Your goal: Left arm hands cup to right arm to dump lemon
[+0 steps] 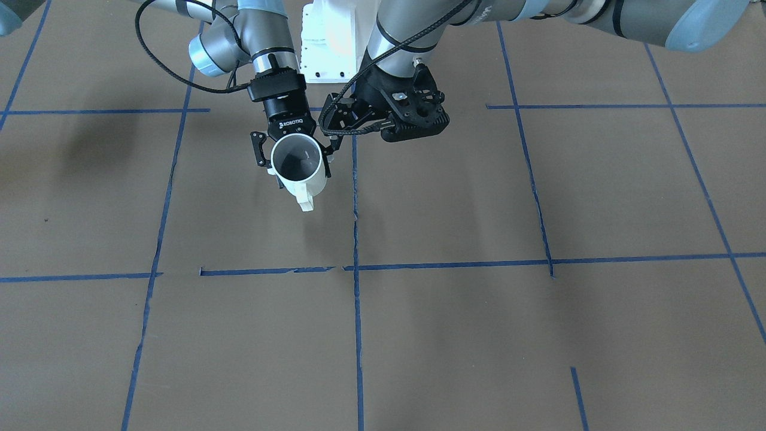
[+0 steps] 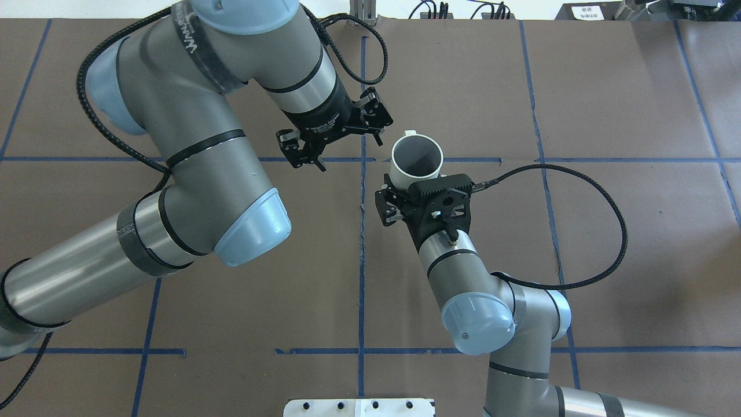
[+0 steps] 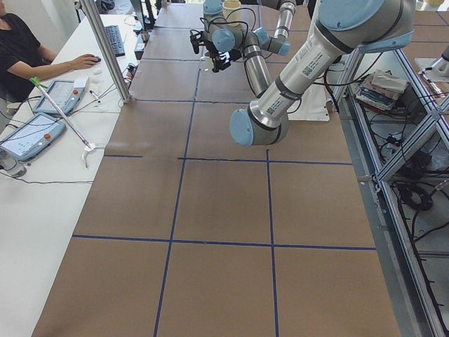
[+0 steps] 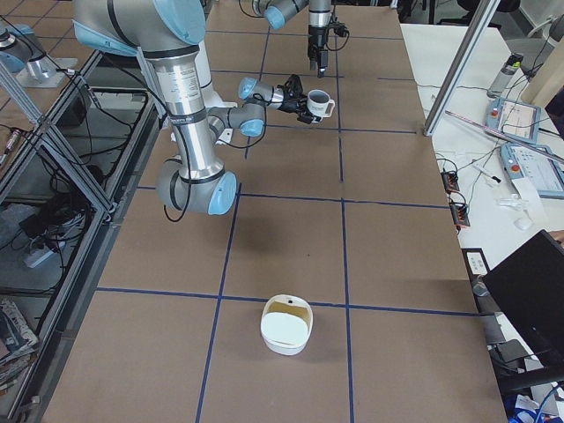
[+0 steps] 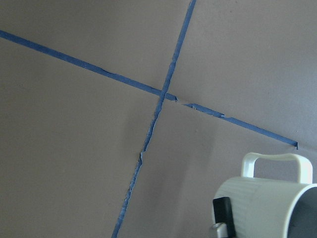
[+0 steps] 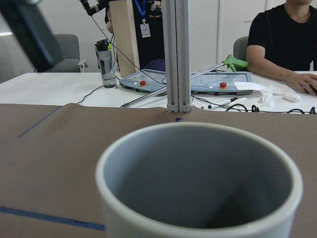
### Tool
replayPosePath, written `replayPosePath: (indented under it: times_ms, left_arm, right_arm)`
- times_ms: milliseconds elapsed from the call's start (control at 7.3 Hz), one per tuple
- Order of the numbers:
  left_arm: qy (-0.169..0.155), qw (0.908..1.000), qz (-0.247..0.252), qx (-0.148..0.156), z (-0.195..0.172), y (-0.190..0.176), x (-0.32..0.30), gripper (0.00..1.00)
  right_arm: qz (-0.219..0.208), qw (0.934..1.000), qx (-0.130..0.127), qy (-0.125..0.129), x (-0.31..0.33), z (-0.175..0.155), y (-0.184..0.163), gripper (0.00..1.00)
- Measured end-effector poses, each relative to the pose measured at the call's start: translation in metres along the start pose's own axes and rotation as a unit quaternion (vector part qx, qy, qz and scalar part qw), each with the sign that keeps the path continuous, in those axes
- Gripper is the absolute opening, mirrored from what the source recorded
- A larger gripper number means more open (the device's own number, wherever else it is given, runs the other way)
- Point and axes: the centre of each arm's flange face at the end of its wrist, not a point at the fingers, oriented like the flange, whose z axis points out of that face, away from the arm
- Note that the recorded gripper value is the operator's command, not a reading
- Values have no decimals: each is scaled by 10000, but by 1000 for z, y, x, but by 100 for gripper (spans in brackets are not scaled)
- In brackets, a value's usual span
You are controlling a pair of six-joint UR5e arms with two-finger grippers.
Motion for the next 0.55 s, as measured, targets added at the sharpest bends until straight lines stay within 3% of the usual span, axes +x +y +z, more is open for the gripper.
replayPosePath:
  times_ms: [274,548]
  left_arm:
    - [-122,9994,-115,-297,16,8,13,100]
    - [-200,9986,-93,-474,30,21,15,92]
  right_arm:
    - [-371,9991,119,164,-15,-4,4,44]
    - [-627,9977,168,171,-23,-5,-1,51]
